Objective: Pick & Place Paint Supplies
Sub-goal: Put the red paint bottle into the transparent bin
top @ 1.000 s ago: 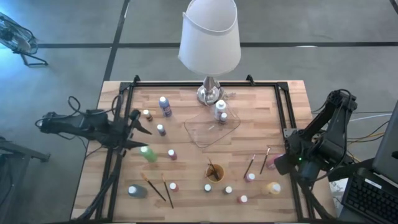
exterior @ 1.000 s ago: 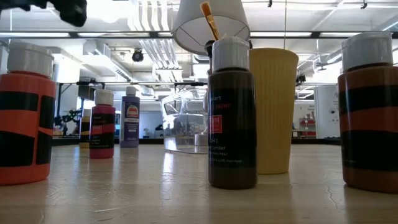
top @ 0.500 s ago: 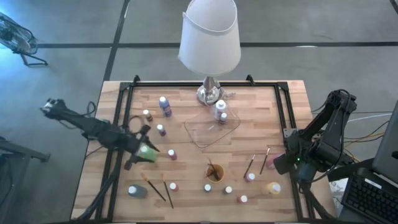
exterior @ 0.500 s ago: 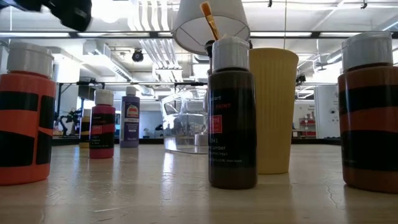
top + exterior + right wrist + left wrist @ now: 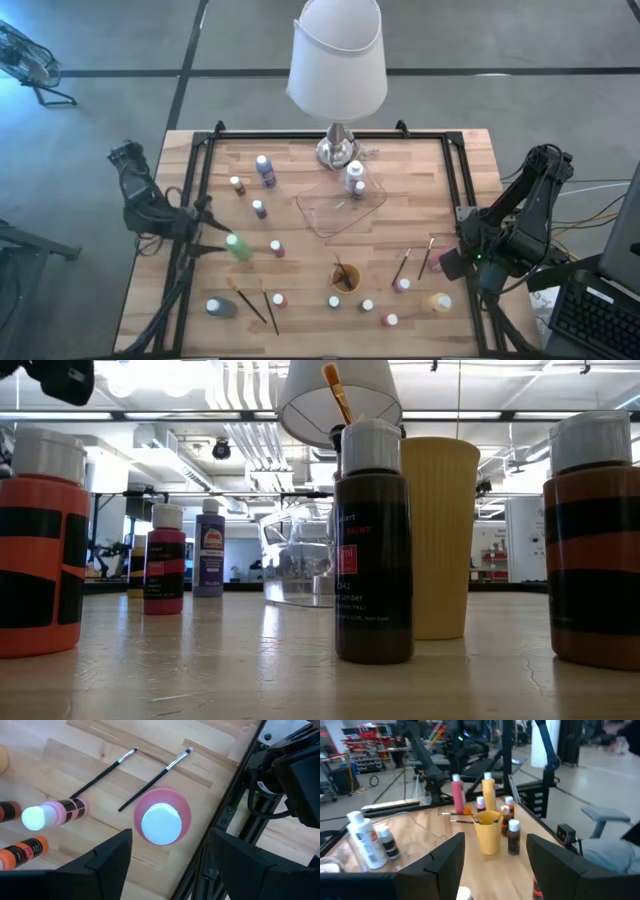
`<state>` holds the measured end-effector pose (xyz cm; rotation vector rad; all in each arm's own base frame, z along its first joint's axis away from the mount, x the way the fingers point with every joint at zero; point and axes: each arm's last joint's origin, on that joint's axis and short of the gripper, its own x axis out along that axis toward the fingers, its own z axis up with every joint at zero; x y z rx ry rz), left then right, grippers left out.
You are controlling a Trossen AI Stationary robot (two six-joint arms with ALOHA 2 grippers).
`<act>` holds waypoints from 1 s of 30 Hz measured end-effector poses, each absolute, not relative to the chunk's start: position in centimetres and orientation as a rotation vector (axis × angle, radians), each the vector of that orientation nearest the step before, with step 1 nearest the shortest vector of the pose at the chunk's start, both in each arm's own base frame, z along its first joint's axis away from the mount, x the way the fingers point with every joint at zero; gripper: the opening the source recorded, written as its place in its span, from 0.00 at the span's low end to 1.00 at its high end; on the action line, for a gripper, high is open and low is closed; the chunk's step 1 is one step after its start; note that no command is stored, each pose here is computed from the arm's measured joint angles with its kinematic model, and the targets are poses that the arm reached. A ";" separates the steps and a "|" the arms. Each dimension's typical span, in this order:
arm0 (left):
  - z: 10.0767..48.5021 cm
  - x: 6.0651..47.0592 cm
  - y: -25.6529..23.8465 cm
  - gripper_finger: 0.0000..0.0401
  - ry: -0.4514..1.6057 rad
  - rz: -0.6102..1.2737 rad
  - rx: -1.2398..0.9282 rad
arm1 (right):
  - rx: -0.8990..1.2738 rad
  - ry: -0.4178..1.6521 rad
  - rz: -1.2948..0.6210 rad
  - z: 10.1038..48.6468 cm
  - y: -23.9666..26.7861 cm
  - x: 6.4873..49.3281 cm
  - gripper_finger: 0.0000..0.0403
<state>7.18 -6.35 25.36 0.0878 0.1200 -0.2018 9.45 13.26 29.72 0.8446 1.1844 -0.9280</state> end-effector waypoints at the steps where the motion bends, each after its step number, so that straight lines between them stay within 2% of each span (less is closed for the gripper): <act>1: 25.3 7.0 -6.1 0.54 0.117 -0.182 0.084 | 0.845 1.184 -0.928 29.7 13.3 9.5 0.65; 10: 25.1 5.9 -4.5 0.54 0.075 -0.146 0.028 | 0.824 1.185 -0.944 29.1 13.2 9.4 0.66; 24: 24.9 5.9 -4.5 0.54 0.073 -0.141 0.027 | 0.818 1.159 -0.945 28.8 13.1 9.5 0.58; 30: 24.5 6.0 -4.6 0.54 0.082 -0.129 0.034 | 0.824 1.127 -0.930 28.3 13.2 9.6 0.60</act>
